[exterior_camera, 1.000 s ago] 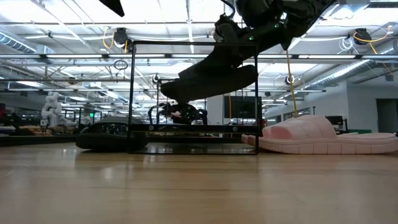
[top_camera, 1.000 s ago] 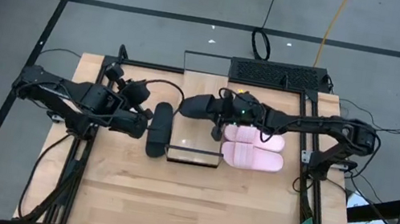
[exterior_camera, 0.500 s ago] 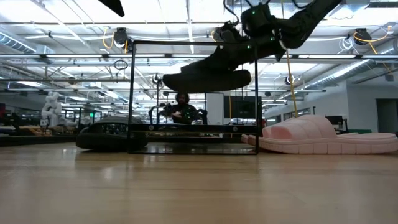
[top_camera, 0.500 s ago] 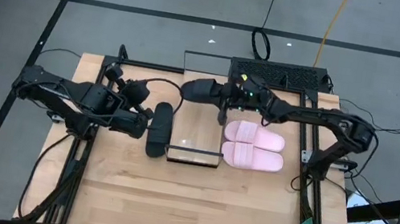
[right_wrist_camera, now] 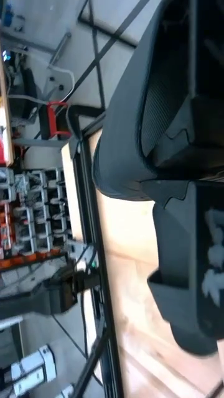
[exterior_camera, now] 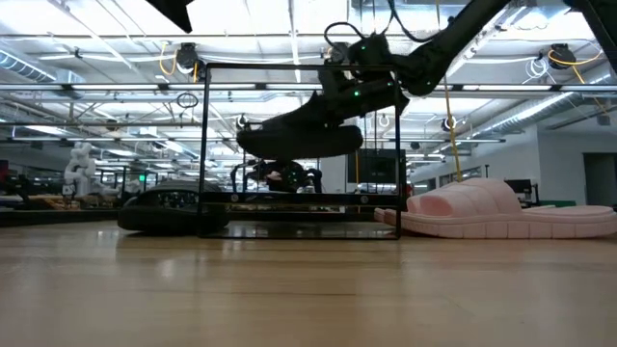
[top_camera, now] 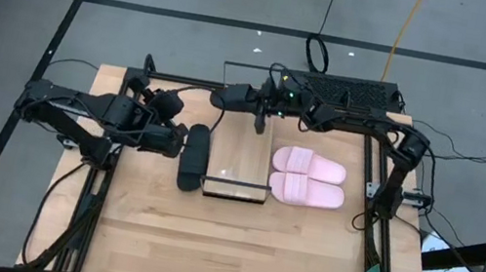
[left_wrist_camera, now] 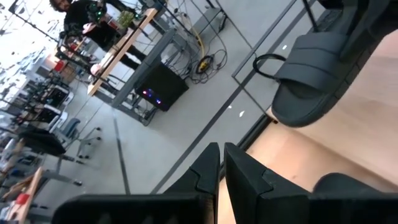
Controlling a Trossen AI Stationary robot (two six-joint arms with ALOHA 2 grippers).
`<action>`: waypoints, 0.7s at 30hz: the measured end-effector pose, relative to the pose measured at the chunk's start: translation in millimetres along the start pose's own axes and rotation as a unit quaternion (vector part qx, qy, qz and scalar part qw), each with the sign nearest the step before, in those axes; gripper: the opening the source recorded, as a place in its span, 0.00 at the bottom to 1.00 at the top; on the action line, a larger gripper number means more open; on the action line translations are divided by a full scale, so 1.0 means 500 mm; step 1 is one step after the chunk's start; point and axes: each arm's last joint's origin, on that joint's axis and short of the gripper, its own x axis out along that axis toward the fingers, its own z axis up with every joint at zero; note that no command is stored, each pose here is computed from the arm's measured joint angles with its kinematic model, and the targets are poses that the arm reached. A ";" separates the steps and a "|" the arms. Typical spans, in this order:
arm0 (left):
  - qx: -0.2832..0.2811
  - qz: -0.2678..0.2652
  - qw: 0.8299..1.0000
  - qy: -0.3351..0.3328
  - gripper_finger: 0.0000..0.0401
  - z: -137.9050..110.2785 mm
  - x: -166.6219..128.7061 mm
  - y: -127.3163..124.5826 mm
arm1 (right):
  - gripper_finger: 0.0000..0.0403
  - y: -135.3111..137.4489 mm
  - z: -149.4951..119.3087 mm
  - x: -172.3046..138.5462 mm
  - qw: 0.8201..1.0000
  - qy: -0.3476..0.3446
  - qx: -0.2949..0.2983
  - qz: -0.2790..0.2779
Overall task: Pick and place slides into the shelf
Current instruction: Put the left black slide on the shelf
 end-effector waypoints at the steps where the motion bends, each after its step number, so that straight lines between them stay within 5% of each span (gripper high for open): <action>1: -0.001 0.003 1.000 0.002 0.08 0.001 0.003 0.002 | 0.00 -0.009 0.001 -0.002 1.000 0.003 0.004 -0.005; 21: -0.017 0.051 0.998 0.043 0.08 0.007 0.055 0.031 | 0.00 -0.029 -0.012 -0.006 0.996 0.039 -0.063 -0.046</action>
